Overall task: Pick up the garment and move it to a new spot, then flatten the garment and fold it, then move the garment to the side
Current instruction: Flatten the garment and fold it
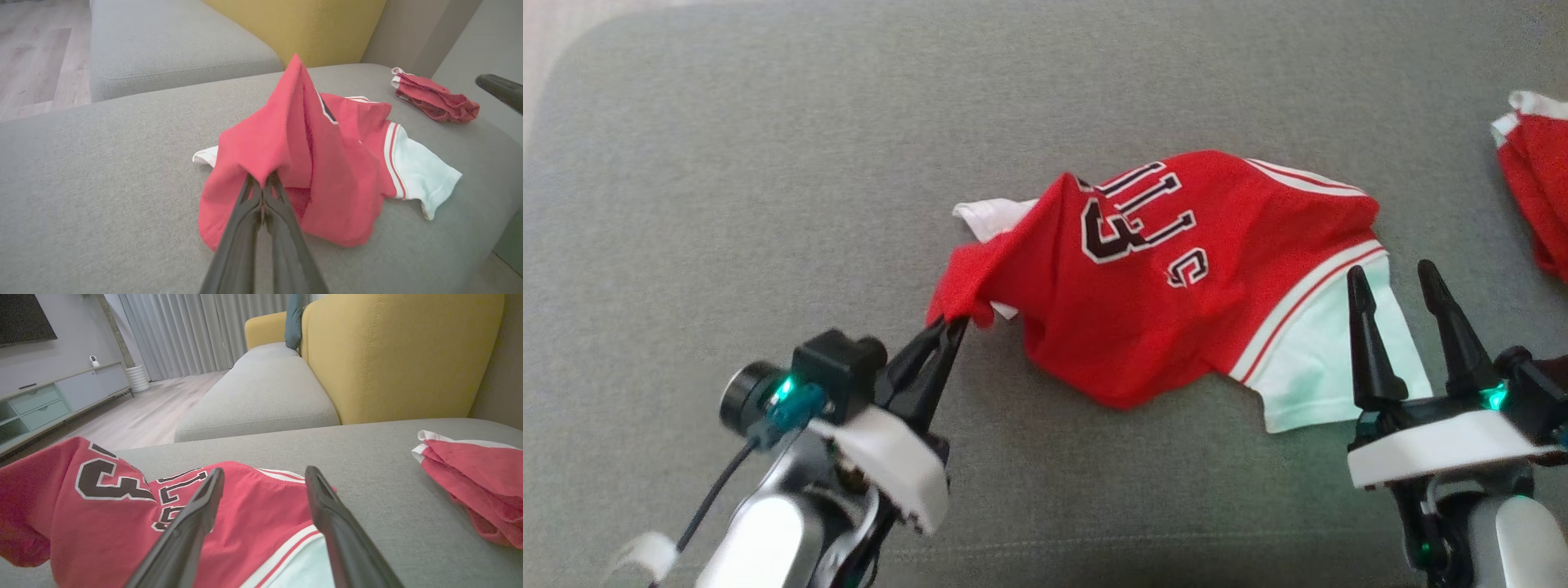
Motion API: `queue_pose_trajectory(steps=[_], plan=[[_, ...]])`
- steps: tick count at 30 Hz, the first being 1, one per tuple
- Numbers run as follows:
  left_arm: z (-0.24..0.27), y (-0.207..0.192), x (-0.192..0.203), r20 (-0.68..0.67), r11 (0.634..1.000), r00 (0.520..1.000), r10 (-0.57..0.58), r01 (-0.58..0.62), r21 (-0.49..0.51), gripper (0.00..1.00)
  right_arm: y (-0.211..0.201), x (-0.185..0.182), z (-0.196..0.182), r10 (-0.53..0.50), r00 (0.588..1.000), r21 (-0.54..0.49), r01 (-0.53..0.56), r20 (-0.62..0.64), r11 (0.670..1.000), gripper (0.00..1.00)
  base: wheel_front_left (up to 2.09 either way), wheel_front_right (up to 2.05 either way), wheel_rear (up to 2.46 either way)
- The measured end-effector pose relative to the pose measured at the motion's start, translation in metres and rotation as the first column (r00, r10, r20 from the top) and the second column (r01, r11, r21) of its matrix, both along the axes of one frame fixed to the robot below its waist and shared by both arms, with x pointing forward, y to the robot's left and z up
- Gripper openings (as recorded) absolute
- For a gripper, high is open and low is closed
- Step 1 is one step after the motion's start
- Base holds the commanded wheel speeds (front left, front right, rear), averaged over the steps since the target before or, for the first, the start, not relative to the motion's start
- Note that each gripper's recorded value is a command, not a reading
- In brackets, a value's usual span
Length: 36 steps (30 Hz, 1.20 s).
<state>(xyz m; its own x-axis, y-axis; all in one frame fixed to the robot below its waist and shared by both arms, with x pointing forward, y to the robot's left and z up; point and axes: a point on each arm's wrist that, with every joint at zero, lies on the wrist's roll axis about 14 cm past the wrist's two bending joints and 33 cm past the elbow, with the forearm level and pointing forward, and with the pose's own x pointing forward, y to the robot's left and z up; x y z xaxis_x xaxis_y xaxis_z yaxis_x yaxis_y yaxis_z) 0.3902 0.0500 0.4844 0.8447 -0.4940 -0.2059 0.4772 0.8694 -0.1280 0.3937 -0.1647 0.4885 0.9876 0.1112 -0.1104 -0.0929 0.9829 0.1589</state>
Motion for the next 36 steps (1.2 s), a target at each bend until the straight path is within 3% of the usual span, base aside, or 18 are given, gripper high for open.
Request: queue_pose_trajectory(steps=[4,12,20,27,36], plan=[[0.022,0.008,-0.02,-0.003,1.0,1.0,-0.01,0.01,-0.005,0.0,0.008,0.002,0.001,0.021,1.0,0.019,-0.021,0.004,1.0,1.0,0.0,0.0,0.0],[0.083,0.032,-0.03,0.114,0.999,0.993,0.038,-0.038,-0.006,0.0,0.016,-0.004,-0.004,0.047,0.999,0.033,-0.046,-0.015,0.998,1.0,0.0,0.0,0.0],[0.056,0.05,-0.03,-0.007,0.994,0.995,0.103,-0.103,-0.021,0.0,0.018,-0.001,-0.009,0.049,0.998,0.042,-0.048,-0.027,0.998,1.0,0.0,0.0,0.0],[0.013,0.059,0.004,-0.093,0.986,0.984,0.155,-0.16,-0.046,0.0,0.012,0.004,-0.018,0.031,0.998,0.04,-0.029,-0.052,0.999,1.0,0.0,0.0,0.0],[-0.024,0.068,0.087,-0.113,0.968,0.969,0.22,-0.231,-0.094,0.0,-0.002,0.015,-0.028,-0.008,0.997,0.026,0.01,-0.072,1.0,1.0,0.0,0.0,0.0]])
